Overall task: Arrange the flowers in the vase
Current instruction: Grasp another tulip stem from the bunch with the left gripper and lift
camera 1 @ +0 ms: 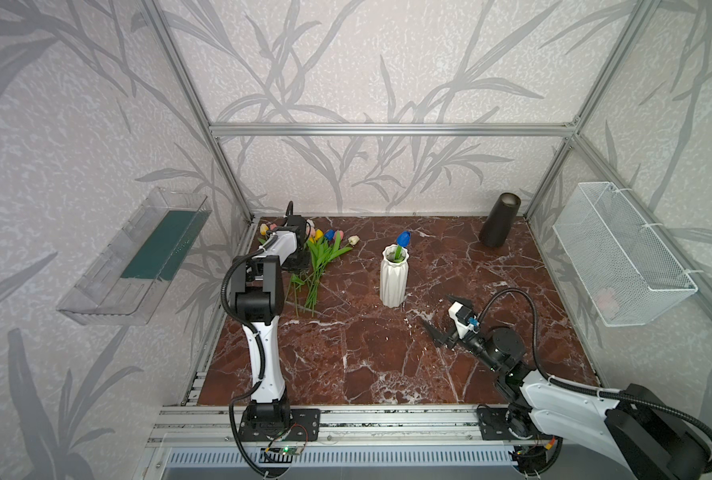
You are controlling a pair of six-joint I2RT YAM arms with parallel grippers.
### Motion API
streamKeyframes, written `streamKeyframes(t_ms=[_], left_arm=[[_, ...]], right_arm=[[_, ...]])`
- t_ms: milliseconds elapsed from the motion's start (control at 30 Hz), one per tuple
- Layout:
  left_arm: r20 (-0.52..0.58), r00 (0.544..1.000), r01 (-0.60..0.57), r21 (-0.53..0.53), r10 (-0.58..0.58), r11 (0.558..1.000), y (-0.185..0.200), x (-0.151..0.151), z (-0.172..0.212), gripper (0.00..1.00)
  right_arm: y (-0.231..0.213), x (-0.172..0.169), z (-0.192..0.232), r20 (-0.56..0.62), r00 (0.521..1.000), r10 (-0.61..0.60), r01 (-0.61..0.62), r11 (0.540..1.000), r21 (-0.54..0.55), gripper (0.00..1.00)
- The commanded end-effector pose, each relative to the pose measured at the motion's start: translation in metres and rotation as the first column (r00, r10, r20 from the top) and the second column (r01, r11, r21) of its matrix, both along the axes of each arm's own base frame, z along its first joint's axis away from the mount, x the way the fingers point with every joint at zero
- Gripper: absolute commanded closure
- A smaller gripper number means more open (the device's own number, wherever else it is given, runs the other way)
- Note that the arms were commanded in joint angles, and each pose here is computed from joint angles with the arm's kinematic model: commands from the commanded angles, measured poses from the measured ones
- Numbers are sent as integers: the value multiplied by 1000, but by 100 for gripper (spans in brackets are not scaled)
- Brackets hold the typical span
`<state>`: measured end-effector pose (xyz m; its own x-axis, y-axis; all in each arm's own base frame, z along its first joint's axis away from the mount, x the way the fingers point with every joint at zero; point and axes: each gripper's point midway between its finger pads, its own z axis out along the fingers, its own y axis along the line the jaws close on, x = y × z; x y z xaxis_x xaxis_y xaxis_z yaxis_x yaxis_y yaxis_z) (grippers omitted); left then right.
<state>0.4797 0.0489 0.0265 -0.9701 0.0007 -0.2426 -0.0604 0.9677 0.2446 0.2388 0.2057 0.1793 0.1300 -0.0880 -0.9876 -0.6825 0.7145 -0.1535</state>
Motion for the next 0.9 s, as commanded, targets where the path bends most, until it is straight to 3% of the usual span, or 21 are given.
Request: streamKeyframes(t_ms=[0,100,333,733,867], left_arm=[[-29,1000,12,15,-11,1000,3,-2,-1,94],[-25,1000,11,14,-11,1000,3,-1,1,99],[18,1000,6,16,-6,1000,1,0,25,100],[191,982,1,23,-6,1000,-15,-3,97,100],[302,953,34,10,-35,999,-31,-2,125,100]], right_arm=[[3,2,20,47,999,3,-5,999,37,2],[3,2,21,49,999,2,-3,999,36,2],[4,4,18,42,999,0,-2,999,33,2],[4,3,19,43,999,2,-4,999,40,2],[4,2,20,45,999,2,-4,999,43,2]])
